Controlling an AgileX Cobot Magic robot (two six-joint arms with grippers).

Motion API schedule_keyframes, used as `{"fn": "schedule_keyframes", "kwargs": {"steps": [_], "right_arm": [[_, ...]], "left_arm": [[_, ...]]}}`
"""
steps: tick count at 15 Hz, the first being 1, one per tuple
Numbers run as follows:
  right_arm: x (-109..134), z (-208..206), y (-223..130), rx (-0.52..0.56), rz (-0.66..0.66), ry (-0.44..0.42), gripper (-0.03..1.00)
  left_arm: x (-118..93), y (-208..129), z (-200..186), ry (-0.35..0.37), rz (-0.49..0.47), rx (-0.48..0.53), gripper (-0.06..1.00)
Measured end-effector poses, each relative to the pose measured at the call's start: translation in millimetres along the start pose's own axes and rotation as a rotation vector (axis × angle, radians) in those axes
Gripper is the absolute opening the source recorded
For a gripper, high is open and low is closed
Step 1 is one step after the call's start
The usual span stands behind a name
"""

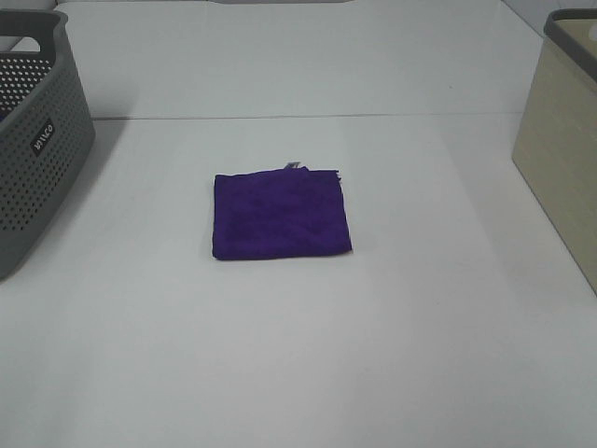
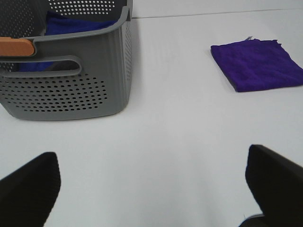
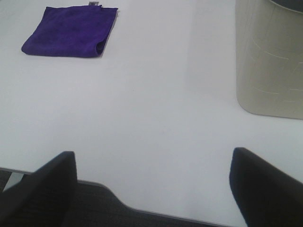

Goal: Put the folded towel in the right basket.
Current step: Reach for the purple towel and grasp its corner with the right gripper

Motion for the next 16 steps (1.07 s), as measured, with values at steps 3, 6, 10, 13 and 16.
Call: {"fn": "schedule_keyframes", "kwargs": {"steps": [3,6,10,13,16], "right_arm": [[0.0,0.0,0.0,0.0,0.0,0.0,0.85],[0.0,0.0,0.0,0.0,0.0,0.0,0.85],[0.0,0.0,0.0,0.0,0.0,0.0,0.85],[0.0,0.0,0.0,0.0,0.0,0.0,0.85],[0.0,0.0,0.0,0.0,0.0,0.0,0.85]], "left_arm": [[-0.1,0.0,0.0,-0.001,0.0,0.0,0.99],[-0.1,0.0,0.0,-0.001,0.0,0.0,0.99],[1.2,0.2,0.1,0.03,-0.015,-0.002,0.99],[1.3,0.2,0.2,0.031,-0.016,-0.002,0.99],[1.3,0.2,0.2,0.031,-0.016,-0.002,0.99]]}}
Point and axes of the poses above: a point on each arm's last joint axis where the gripper is mounted, z pointing out along that axis toward the gripper, x along the wrist's bending axis when the last joint is at zero, y = z × x, the point moved 5 cm from there along z, pointing out along that axis toward the gripper
